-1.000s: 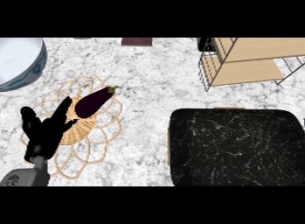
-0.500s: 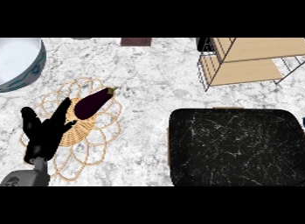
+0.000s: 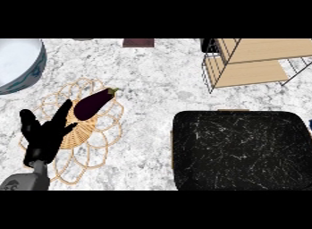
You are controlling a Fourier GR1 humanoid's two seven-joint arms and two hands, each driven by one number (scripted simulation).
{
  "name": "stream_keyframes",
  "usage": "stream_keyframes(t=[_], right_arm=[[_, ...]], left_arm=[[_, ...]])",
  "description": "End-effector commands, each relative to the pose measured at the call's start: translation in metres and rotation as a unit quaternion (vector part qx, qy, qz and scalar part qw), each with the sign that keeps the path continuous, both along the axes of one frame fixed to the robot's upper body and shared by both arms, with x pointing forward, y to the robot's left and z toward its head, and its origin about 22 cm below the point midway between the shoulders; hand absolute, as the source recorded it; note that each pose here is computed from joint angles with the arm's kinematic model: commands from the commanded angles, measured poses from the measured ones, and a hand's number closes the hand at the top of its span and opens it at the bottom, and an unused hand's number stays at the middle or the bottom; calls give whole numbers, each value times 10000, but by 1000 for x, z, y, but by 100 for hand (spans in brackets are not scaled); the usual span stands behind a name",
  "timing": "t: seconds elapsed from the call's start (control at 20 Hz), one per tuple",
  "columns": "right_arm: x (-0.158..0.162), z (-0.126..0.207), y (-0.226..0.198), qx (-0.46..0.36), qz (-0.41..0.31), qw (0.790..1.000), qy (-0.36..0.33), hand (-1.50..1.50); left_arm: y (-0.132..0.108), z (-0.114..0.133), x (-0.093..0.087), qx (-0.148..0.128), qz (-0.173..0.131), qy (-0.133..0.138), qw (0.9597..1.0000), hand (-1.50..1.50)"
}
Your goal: Pick the pear from the tray and place it in the tiered shelf
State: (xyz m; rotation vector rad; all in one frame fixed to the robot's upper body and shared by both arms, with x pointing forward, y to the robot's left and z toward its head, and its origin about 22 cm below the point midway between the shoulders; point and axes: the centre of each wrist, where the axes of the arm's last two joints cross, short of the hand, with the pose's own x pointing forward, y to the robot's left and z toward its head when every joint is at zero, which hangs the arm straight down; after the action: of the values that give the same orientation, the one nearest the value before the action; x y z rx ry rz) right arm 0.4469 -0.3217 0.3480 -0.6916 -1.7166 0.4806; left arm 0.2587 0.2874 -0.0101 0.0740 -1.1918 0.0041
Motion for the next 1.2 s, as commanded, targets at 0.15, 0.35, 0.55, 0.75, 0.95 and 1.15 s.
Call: stream_keyframes(t=[0.15, 0.35, 0.55, 0.75, 0.95, 1.15], right_arm=[[0, 4, -8, 1437, 198, 9893, -141, -150], [-8, 21, -27, 2203, 99, 9753, -141, -150], [-16, 22, -47, 2556, -574, 9629, -646, -150], [-39, 44, -81, 2363, -1260, 9588, -949, -150], [-57, 42, -117, 2859, -1782, 9354, -1077, -150], [-78, 39, -152, 3167, -1959, 9210, -1141, -150]], left_arm=[[1, -14, 0, -133, 56, 330, 9994, 0], [-1, -24, -11, -6, 47, 375, 9993, 0], [14, -7, -6, 20, 123, 353, 9993, 0], [11, -6, 6, -19, 208, 255, 9995, 0], [-1, -12, -5, -126, 18, 365, 9993, 0], [-14, -9, -6, 0, 11, 242, 9997, 0]])
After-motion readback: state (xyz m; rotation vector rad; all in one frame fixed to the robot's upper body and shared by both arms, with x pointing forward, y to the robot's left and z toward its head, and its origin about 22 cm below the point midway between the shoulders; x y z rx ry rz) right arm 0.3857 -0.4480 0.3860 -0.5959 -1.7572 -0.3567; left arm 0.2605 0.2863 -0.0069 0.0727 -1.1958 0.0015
